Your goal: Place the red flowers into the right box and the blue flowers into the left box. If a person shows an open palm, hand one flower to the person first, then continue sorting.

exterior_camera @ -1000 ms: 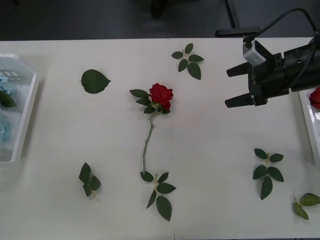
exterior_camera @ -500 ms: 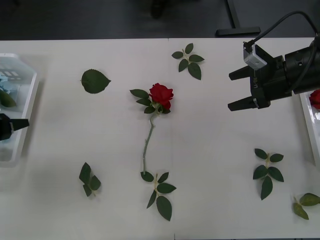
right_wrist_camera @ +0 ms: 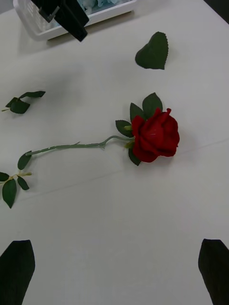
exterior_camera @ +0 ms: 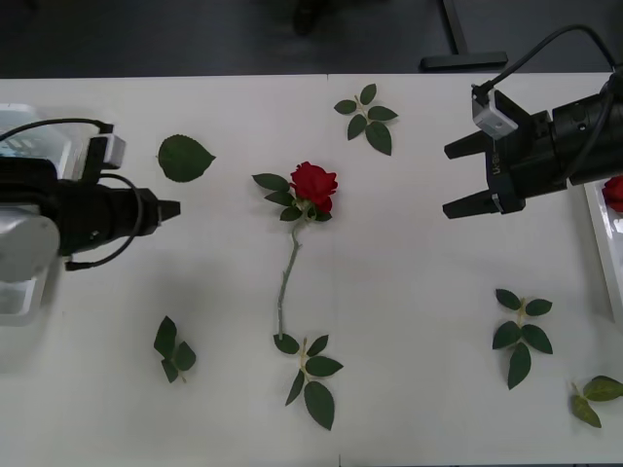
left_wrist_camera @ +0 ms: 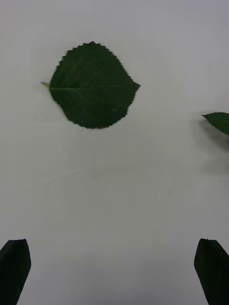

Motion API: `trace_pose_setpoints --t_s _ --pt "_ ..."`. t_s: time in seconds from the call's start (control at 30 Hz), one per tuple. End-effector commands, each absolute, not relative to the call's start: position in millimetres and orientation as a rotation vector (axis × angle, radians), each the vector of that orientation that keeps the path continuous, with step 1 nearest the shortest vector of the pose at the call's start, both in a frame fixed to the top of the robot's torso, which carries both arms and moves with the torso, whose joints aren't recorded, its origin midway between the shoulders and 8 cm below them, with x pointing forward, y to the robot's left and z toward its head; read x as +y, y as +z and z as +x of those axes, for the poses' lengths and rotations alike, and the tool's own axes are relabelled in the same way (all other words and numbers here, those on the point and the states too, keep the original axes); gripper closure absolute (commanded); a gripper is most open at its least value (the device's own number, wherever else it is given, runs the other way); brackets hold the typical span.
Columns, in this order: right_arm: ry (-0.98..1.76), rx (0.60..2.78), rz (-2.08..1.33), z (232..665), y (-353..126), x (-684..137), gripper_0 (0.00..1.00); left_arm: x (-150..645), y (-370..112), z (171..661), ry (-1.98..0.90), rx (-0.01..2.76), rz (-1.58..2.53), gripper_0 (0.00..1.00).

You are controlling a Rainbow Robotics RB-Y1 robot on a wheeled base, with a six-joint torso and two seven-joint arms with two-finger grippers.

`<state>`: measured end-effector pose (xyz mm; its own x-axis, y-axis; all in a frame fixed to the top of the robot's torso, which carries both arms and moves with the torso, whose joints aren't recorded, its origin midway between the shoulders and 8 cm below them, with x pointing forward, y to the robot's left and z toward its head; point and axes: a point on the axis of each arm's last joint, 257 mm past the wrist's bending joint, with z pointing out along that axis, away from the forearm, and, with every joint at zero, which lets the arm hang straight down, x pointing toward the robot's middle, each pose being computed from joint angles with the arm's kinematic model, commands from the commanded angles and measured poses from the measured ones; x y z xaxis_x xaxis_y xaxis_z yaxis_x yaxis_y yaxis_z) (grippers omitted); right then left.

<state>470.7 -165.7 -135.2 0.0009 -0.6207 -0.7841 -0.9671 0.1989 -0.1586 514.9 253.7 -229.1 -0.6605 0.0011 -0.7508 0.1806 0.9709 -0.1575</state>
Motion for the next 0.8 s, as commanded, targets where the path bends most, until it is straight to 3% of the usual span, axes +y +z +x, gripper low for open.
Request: trace_pose_setpoints --t_s 0.03,0.4,0.8 --pt "0.53 1.719 -1.535 467.1 -133.2 -178.9 0.0 182.6 -208.5 526.6 -0.374 2.231 0.126 0.0" --pt "0.519 1.725 -1.536 467.8 -132.9 -183.0 0.0 94.8 -239.7 532.3 -0.192 2.245 0.327 0.0" --pt "0.514 1.729 -1.538 467.8 -133.2 -184.8 0.0 28.7 -268.8 555.2 -0.239 2.185 0.48 0.0"
